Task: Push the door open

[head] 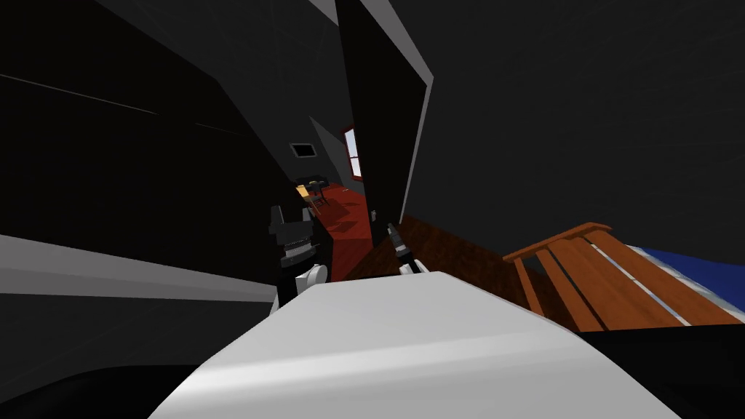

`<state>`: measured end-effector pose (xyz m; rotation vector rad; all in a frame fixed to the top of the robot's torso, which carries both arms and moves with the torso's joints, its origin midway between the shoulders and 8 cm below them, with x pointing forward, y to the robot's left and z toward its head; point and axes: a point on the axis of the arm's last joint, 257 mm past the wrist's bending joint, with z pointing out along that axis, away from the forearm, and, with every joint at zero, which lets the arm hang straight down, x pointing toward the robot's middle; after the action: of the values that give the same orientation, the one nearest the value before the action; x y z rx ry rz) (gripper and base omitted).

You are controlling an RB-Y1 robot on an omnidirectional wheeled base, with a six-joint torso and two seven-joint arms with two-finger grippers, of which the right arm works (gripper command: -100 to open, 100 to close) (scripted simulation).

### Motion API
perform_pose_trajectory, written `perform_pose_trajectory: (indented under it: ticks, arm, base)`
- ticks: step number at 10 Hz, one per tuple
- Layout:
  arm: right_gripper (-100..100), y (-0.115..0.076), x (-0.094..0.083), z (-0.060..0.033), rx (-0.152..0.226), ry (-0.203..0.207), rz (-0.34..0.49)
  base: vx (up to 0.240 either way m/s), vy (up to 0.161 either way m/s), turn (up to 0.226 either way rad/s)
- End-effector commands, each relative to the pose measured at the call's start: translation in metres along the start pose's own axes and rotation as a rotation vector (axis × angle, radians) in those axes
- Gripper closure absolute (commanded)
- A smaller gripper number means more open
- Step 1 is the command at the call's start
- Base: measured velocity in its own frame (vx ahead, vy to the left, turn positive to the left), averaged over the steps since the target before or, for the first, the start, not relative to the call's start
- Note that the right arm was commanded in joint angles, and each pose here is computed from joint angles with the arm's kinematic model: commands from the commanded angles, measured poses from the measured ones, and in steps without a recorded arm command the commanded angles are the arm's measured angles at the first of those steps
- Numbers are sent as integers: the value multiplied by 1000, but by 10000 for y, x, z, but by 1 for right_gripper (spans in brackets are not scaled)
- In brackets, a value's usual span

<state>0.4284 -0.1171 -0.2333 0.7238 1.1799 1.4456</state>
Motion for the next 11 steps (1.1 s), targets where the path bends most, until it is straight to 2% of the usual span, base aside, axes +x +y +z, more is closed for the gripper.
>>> perform_pose_trajectory:
  ticks: [1, 7, 8, 11]
  arm:
    - [-100, -97, 69, -16, 20, 12, 11]
    - [-100, -430, 328, -95, 88, 55, 49]
    - [-100, -532, 414, -126, 110, 69, 61]
    - [-100, -625, 499, -157, 131, 82, 72]
  base:
    - [82, -68, 83]
    - [74, -73, 78]
    - [121, -101, 114]
    - [67, -64, 57]
